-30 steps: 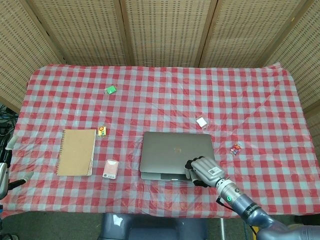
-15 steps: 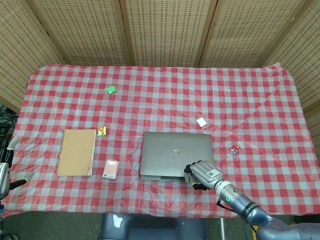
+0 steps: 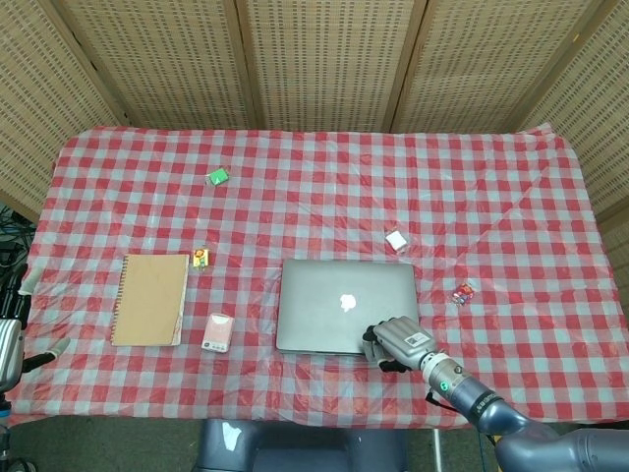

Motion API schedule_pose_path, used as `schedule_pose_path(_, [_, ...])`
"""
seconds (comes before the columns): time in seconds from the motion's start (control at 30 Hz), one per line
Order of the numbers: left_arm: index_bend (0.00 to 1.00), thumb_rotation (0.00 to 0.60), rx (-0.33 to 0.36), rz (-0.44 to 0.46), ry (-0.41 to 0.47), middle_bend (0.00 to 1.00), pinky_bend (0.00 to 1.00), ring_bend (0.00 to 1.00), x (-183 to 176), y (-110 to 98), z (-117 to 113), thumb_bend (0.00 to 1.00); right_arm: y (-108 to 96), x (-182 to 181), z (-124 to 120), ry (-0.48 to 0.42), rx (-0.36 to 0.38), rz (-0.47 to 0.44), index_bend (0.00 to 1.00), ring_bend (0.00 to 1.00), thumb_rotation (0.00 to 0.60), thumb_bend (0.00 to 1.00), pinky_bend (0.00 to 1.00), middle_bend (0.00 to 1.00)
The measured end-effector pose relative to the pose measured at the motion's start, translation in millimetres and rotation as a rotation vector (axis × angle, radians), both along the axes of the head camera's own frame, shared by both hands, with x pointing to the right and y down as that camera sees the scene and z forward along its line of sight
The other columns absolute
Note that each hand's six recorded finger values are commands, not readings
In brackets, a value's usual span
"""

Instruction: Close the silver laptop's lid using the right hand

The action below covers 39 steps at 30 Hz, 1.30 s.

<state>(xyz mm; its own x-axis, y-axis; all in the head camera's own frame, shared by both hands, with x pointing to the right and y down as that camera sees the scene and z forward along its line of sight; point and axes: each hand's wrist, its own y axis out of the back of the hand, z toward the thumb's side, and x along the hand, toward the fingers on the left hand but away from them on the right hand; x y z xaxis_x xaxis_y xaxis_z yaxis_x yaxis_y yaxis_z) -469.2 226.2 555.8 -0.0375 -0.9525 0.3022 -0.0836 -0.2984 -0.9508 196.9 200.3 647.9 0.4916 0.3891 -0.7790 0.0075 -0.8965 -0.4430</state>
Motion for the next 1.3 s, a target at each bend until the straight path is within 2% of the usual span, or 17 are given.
schedule_pose_path(0.67, [0.00, 0.600, 0.000, 0.001, -0.003, 0.00, 0.00, 0.00, 0, 0, 1, 0.08, 7, 3, 15, 0.015, -0.037, 0.001, 0.54, 0.38, 0.600, 1.00, 0.36, 0.45])
schedule_pose_path(0.87, [0.00, 0.600, 0.003, 0.002, -0.001, 0.00, 0.00, 0.00, 0, 0, 0, 0.08, 8, 7, 18, 0.018, -0.045, 0.012, 0.51, 0.36, 0.600, 1.00, 0.32, 0.43])
schedule_pose_path(0.97, [0.00, 0.600, 0.007, -0.002, 0.001, 0.00, 0.00, 0.00, 0, 0, -1, 0.08, 5, 8, 13, 0.016, -0.025, 0.015, 0.48, 0.33, 0.600, 1.00, 0.30, 0.40])
schedule_pose_path(1.1, [0.00, 0.600, 0.015, -0.009, 0.010, 0.00, 0.00, 0.00, -2, -1, -4, 0.08, -6, 15, 0, 0.019, 0.058, 0.022, 0.40, 0.26, 0.600, 1.00, 0.23, 0.31])
schedule_pose_path(1.17, [0.00, 0.600, 0.019, -0.012, 0.014, 0.00, 0.00, 0.00, -3, -1, -5, 0.08, -12, 19, -7, 0.022, 0.113, 0.028, 0.35, 0.20, 0.600, 0.93, 0.16, 0.23])
schedule_pose_path(1.23, [0.00, 0.600, 0.020, -0.014, 0.017, 0.00, 0.00, 0.00, -4, -1, -5, 0.08, -19, 24, -15, 0.022, 0.185, 0.037, 0.28, 0.09, 0.600, 0.76, 0.08, 0.11])
schedule_pose_path(1.3, [0.00, 0.600, 0.019, -0.017, 0.017, 0.00, 0.00, 0.00, -5, -1, -5, 0.08, -25, 31, -25, 0.018, 0.264, 0.051, 0.19, 0.02, 0.600, 0.62, 0.02, 0.03])
